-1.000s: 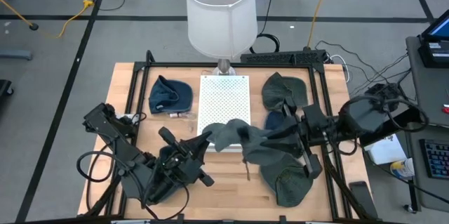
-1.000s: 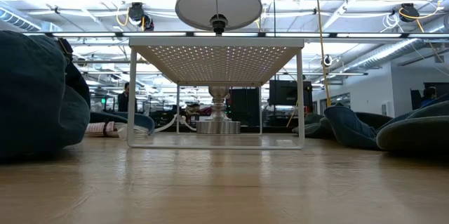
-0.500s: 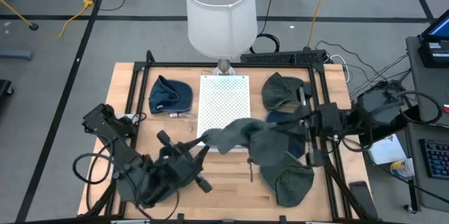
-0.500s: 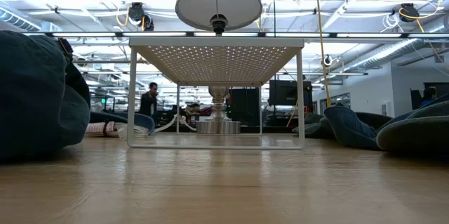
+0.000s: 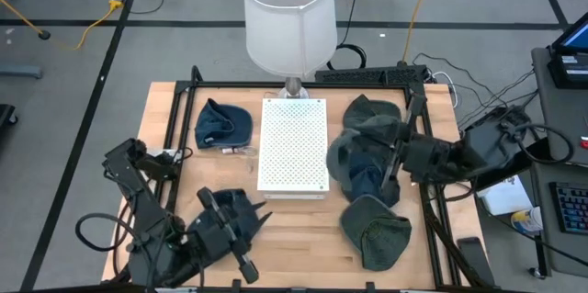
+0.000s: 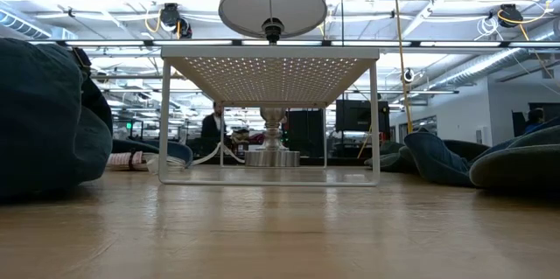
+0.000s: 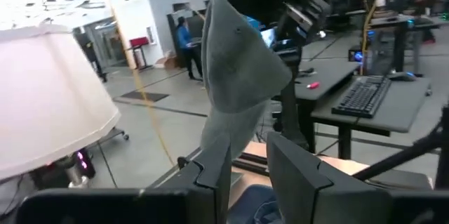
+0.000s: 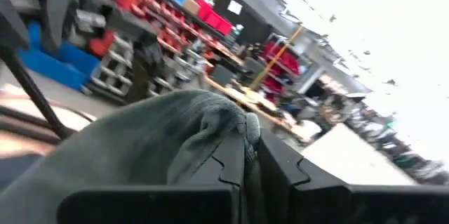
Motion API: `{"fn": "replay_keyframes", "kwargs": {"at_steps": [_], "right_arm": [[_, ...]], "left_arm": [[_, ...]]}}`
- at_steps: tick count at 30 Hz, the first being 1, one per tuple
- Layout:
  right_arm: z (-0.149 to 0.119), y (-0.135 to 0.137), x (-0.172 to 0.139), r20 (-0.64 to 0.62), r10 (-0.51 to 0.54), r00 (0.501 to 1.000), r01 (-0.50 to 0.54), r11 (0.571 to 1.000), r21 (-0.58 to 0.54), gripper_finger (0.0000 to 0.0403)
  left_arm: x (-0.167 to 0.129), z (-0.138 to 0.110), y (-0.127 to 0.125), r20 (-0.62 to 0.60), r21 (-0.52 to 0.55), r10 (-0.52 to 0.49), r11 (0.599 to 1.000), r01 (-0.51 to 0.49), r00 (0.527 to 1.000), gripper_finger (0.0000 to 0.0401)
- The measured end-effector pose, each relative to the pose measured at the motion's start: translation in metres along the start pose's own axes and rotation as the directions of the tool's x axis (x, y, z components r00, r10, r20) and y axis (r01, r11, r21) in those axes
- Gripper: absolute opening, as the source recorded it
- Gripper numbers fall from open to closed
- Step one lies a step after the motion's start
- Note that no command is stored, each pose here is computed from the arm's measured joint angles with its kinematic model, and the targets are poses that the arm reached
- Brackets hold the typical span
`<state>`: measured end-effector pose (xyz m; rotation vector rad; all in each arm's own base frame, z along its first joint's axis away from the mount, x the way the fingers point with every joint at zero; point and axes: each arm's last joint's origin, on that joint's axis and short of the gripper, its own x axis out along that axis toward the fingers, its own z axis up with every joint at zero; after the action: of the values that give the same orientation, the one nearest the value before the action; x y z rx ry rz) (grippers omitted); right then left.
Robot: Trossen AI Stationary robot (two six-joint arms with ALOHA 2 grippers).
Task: Pick & Place hat
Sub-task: Put the top left gray cap on the shelf
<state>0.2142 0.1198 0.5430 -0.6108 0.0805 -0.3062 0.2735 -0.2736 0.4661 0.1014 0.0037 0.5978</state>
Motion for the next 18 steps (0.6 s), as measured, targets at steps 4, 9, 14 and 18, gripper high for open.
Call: {"fn": "replay_keyframes", "kwargs": {"at_steps": [4, 9, 14, 18], "right_arm": [[-0.002, 0.004, 0.008, -0.039, -0.037, 0.999, 0.033, 0.994, -0.102, 0.0012], [-0.007, 0.014, 0.025, -0.096, -0.073, 0.993, 0.058, 0.987, -0.147, 0.0012], [-0.02, 0.034, 0.05, -0.206, -0.158, 0.966, 0.107, 0.965, -0.241, 0.0012], [-0.036, 0.055, 0.07, -0.261, -0.193, 0.946, 0.101, 0.939, -0.329, 0.0012]], "left_arm": [[-0.001, 0.001, 0.002, -0.015, -0.024, 0.047, 0.999, -0.047, 0.999, 0.0097], [-0.003, 0.001, 0.003, -0.034, -0.079, 0.098, 0.992, -0.101, 0.995, 0.0097], [-0.002, 0.004, 0.005, -0.036, -0.168, 0.104, 0.98, -0.108, 0.994, 0.0097], [-0.002, 0.008, 0.01, -0.036, -0.216, 0.105, 0.97, -0.111, 0.994, 0.0097]]}}
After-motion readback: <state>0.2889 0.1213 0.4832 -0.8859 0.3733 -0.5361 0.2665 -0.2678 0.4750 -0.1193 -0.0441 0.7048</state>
